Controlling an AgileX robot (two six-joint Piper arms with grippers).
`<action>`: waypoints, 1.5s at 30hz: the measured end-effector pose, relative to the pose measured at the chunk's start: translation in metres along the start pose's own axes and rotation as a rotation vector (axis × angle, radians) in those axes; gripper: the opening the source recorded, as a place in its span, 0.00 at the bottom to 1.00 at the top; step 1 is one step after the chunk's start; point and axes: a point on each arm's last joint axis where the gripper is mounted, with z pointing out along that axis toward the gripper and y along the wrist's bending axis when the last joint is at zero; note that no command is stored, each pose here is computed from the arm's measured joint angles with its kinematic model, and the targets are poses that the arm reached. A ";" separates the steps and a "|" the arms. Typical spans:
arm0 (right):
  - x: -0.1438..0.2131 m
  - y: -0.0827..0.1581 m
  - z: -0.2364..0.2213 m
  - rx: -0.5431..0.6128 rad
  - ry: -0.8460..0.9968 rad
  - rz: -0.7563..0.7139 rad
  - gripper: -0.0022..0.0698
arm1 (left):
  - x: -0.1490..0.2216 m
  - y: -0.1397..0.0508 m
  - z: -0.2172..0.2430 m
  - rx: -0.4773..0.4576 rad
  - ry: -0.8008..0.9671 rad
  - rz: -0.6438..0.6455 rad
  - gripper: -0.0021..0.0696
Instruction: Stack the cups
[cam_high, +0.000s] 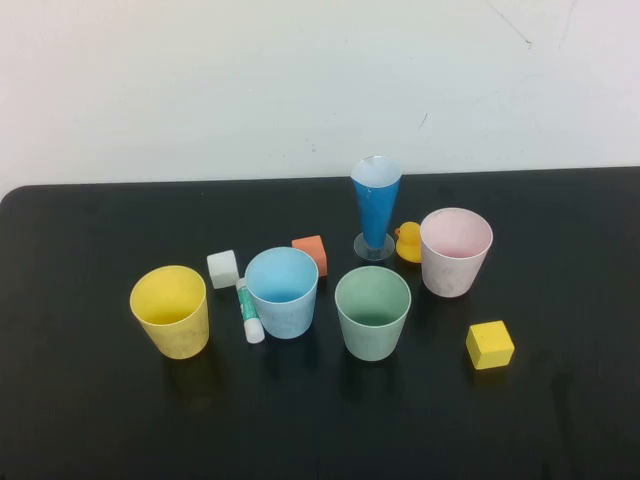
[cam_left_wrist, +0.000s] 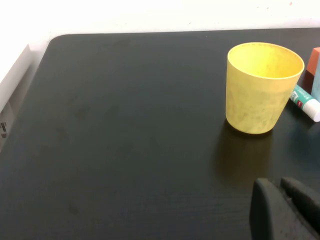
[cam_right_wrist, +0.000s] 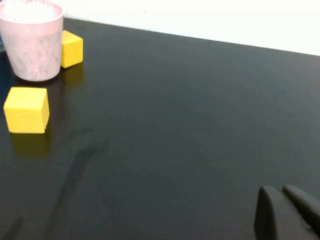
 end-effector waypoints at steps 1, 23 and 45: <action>0.000 0.000 0.000 0.000 0.000 0.000 0.03 | 0.000 0.000 0.000 0.000 0.000 0.000 0.03; 0.000 -0.001 0.000 0.009 0.002 -0.020 0.03 | 0.000 0.000 0.000 -0.001 0.000 0.002 0.03; -0.016 -0.003 -0.001 0.037 -0.180 -0.033 0.03 | -0.019 -0.001 -0.002 0.007 -0.225 0.002 0.03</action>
